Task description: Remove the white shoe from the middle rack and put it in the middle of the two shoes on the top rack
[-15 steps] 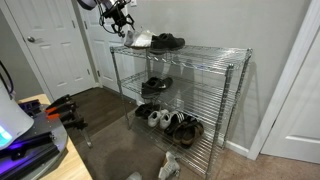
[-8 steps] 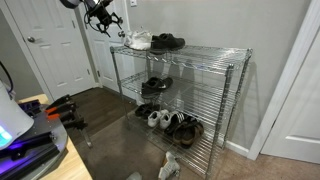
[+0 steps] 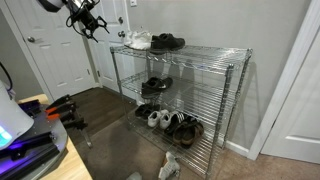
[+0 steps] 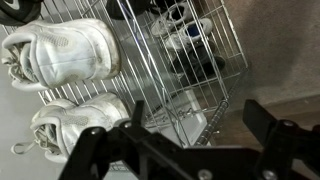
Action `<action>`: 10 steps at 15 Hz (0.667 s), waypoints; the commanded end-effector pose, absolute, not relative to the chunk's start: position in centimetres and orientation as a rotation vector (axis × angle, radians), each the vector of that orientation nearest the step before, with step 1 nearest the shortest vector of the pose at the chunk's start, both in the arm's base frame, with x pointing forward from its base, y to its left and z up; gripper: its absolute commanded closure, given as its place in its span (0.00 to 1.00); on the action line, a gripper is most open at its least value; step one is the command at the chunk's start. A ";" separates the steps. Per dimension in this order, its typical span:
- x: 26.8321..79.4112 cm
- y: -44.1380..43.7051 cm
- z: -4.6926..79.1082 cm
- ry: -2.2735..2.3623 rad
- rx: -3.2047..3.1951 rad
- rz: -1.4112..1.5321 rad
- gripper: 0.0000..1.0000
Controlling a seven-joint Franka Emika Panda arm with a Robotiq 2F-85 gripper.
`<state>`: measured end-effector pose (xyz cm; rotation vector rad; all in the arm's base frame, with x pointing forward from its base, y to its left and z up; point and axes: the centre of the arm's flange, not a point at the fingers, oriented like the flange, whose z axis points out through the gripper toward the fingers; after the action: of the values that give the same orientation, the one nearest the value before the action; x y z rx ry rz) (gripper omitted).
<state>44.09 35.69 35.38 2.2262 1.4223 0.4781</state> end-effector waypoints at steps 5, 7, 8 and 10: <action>41.6 34.6 35.9 1.357 2.157 0.626 0.00; 41.6 34.7 35.9 1.358 2.159 0.625 0.00; 41.7 34.7 35.7 1.358 2.161 0.623 0.00; 41.8 34.6 35.7 1.356 2.163 0.621 0.00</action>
<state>41.81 34.63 35.69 2.1627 1.3557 0.6208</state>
